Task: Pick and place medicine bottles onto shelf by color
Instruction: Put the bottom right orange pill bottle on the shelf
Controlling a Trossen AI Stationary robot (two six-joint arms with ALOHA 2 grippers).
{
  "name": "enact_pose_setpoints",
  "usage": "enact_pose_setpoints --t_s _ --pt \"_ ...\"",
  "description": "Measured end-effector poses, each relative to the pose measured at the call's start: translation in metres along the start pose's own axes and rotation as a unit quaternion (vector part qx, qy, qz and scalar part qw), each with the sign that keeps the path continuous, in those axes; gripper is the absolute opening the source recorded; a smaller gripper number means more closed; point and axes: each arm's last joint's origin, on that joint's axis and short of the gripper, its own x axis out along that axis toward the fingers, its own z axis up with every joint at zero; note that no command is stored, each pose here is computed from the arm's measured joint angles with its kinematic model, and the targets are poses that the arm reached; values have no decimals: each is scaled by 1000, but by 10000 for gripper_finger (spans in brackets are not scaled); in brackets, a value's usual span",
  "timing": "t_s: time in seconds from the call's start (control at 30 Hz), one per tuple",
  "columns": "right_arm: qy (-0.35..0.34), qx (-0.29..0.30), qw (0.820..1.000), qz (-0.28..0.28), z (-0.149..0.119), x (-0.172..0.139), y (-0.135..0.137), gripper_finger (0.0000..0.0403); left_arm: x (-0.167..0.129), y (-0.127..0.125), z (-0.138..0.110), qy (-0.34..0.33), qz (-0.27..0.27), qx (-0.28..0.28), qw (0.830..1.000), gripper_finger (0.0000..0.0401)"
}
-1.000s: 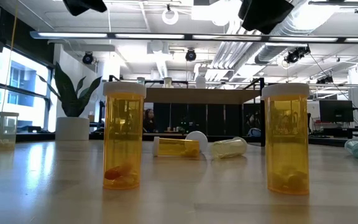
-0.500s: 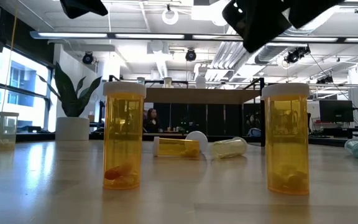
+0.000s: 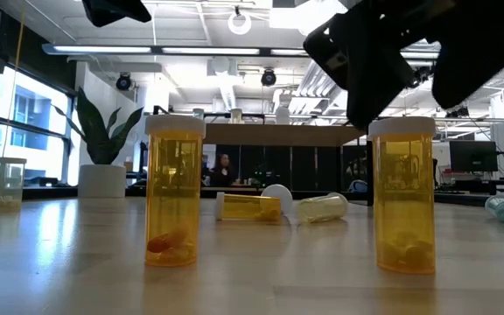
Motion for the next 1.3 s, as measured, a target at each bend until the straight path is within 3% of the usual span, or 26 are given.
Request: enact_pose_setpoints --t_s 0.57,0.97,1.3 --pt "9 4 1000 12 -5 15 1 185 0 0 0 -2 2 -7 1000 230" --pt "9 43 999 9 -4 15 1 111 0 0 0 -3 4 -7 1000 230" --pt "9 107 994 6 -4 15 -2 108 0 1 0 -8 11 -7 1000 230"
